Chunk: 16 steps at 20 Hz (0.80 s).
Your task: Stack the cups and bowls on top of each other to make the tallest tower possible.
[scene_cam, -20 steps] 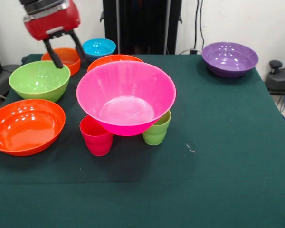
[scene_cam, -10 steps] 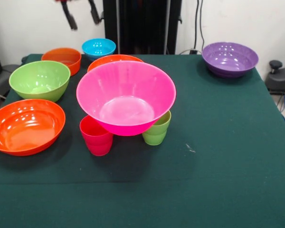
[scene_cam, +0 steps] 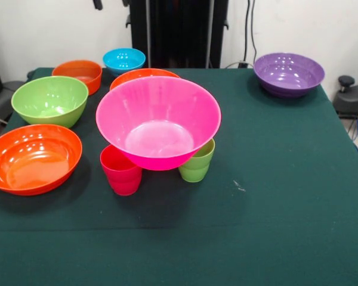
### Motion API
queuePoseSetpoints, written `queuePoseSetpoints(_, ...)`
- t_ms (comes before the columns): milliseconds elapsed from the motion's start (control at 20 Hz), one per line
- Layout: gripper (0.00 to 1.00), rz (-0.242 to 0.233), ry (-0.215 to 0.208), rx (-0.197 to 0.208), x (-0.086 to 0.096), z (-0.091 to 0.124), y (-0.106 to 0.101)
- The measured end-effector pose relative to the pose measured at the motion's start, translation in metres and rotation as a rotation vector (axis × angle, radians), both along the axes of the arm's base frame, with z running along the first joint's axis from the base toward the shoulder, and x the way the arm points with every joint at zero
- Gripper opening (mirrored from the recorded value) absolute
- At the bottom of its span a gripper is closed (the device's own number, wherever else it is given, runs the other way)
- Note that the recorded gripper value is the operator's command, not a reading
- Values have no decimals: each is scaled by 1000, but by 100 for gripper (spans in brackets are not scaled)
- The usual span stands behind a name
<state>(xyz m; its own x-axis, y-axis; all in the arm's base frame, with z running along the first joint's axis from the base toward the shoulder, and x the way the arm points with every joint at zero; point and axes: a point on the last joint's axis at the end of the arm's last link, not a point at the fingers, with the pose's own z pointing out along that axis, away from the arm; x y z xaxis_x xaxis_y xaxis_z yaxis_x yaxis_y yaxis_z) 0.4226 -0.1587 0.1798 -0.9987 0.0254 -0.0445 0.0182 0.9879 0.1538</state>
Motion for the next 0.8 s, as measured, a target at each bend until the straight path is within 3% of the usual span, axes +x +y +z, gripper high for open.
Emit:
queuePoseSetpoints(350,100,19,-19,-50,-10,-16,10)
queuePoseSetpoints(800,100,9,30,-63,-19,-36,20)
